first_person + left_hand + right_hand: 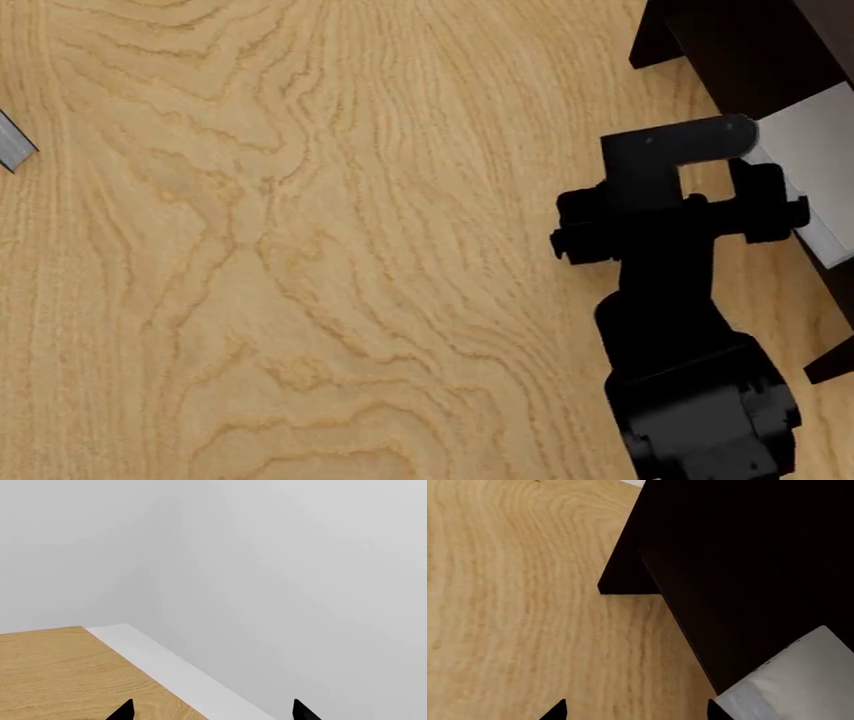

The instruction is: Pick up the book on the right and place it on the cabinet shelf.

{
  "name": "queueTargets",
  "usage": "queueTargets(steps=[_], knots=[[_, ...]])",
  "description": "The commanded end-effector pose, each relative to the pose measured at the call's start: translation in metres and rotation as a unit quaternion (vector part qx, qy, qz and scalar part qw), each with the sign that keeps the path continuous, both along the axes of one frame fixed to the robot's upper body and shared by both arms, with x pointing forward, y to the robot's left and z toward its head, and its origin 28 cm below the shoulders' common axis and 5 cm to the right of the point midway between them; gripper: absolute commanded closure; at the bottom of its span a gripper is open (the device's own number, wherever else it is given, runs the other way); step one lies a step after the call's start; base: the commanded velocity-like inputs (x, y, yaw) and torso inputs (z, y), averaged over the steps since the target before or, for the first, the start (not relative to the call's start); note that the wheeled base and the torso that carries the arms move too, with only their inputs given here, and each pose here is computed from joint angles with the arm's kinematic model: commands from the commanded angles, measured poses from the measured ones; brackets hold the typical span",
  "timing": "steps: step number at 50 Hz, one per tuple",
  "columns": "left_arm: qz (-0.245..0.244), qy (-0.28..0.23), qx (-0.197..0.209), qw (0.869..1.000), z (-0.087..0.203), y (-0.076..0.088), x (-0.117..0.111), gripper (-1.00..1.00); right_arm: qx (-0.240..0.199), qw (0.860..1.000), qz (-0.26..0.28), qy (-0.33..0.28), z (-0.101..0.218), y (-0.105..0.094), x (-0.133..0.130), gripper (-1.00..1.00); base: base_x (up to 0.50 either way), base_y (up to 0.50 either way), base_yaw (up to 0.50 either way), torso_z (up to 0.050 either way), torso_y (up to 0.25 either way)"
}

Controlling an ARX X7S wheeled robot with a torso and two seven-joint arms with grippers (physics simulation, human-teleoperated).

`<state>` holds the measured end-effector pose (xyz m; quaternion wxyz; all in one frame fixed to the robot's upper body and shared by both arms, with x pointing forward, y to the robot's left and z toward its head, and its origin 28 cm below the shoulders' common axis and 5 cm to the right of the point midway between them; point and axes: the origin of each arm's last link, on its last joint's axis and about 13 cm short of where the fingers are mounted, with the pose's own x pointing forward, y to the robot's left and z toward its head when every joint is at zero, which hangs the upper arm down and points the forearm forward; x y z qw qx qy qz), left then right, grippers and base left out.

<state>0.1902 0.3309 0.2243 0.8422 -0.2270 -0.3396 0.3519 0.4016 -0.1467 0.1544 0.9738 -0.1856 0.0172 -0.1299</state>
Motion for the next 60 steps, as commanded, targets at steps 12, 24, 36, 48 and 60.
queueTargets(steps=[12,24,36,48,60], knots=[[-0.001,-0.001,-0.001,1.0,0.001,0.0,0.0,-1.0,0.002,0.997,0.071,-0.044,0.027,0.028,-0.035,-1.0,0.0,0.0,0.0,0.0,0.0],[-0.002,-0.002,-0.001,1.0,0.001,0.0,0.0,-1.0,0.0,0.992,0.108,-0.071,0.04,0.044,-0.05,-1.0,0.0,0.0,0.0,0.0,0.0],[-0.002,-0.001,0.0,1.0,0.0,0.0,0.0,-1.0,0.004,0.984,0.141,-0.113,0.054,0.056,-0.078,-1.0,0.0,0.0,0.0,0.0,0.0],[-0.002,-0.001,0.002,1.0,0.001,-0.001,0.0,-1.0,0.028,0.979,0.144,-0.141,0.058,0.057,-0.1,-1.0,0.0,0.0,0.0,0.0,0.0],[-0.002,-0.001,0.004,1.0,0.0,-0.001,0.0,-1.0,0.06,0.972,0.149,-0.173,0.061,0.055,-0.13,-1.0,0.0,0.0,0.0,0.0,0.0]])
